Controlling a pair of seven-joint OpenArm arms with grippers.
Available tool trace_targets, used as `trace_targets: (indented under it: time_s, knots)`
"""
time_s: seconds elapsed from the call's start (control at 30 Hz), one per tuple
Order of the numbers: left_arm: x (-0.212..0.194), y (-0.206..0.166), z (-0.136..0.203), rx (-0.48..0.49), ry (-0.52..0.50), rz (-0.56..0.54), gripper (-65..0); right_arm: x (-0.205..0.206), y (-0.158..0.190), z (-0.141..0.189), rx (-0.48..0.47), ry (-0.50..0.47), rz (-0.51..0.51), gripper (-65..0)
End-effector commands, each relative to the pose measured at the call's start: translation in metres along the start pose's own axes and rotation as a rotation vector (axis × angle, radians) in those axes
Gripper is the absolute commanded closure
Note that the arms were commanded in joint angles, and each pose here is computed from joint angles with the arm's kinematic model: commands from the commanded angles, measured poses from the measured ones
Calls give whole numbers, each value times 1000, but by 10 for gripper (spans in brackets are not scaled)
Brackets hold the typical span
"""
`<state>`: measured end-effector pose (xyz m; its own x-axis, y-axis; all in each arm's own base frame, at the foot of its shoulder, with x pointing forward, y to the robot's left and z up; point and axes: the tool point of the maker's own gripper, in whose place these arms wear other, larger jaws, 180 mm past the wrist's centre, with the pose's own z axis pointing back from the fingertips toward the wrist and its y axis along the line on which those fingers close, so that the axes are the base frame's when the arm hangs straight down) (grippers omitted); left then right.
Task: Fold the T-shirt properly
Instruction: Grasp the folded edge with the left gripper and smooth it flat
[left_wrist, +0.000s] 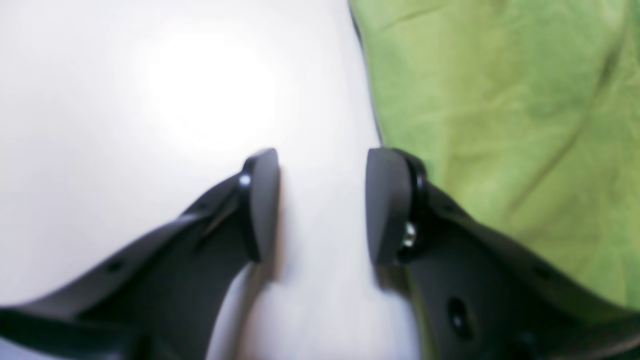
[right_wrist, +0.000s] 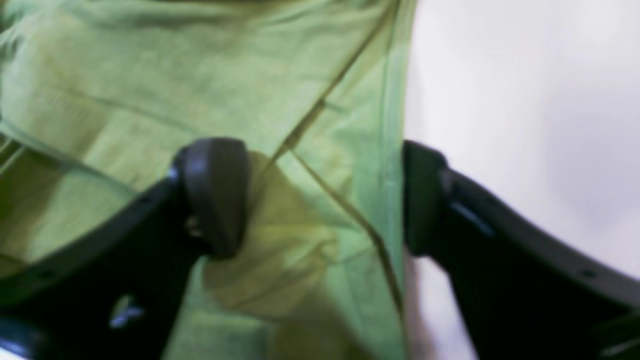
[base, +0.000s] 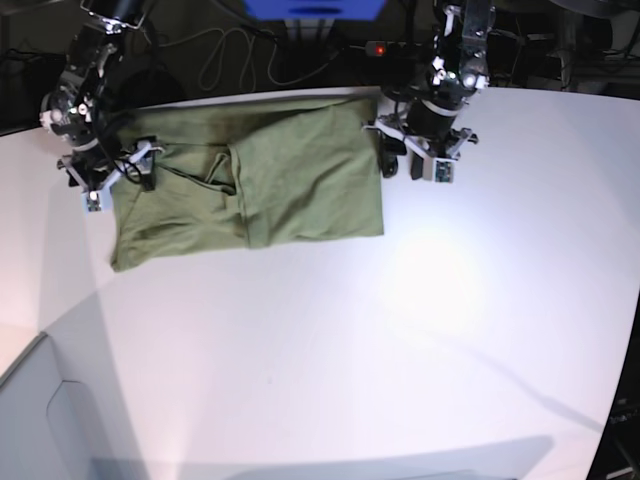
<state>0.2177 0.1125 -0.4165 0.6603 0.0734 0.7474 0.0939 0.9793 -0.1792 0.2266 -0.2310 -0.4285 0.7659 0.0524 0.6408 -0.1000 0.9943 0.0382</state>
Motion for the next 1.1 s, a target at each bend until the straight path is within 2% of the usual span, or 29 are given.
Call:
trace_targets:
  time_s: [0.0, 0.23, 0.4, 0.63, 0.73, 0.93, 1.07]
  knots:
    - [6, -4, 1, -13, -22, 0, -276, -11, 5, 0, 16, 55, 23, -338]
    - [7, -5, 1, -15, -25, 0, -276, -22, 29, -4, 78, 89, 62, -160]
    - [8, -6, 3, -17, -29, 0, -276, -19, 30, -5, 80, 82, 66, 0]
    - [50, -23, 23, -55, -144, -23, -276, 5, 25, 5, 52, 19, 101, -1]
    - [67, -52, 30, -125, -195, -27, -276, 17, 25, 10, 42, -12, 118, -1]
    - [61, -158, 32, -415, -180, -93, -276, 28, 27, 16, 35, -40, 140, -1]
    - [41, -204, 31, -552, -128, -154, -276, 30, 26, 16, 32, -41, 144, -1]
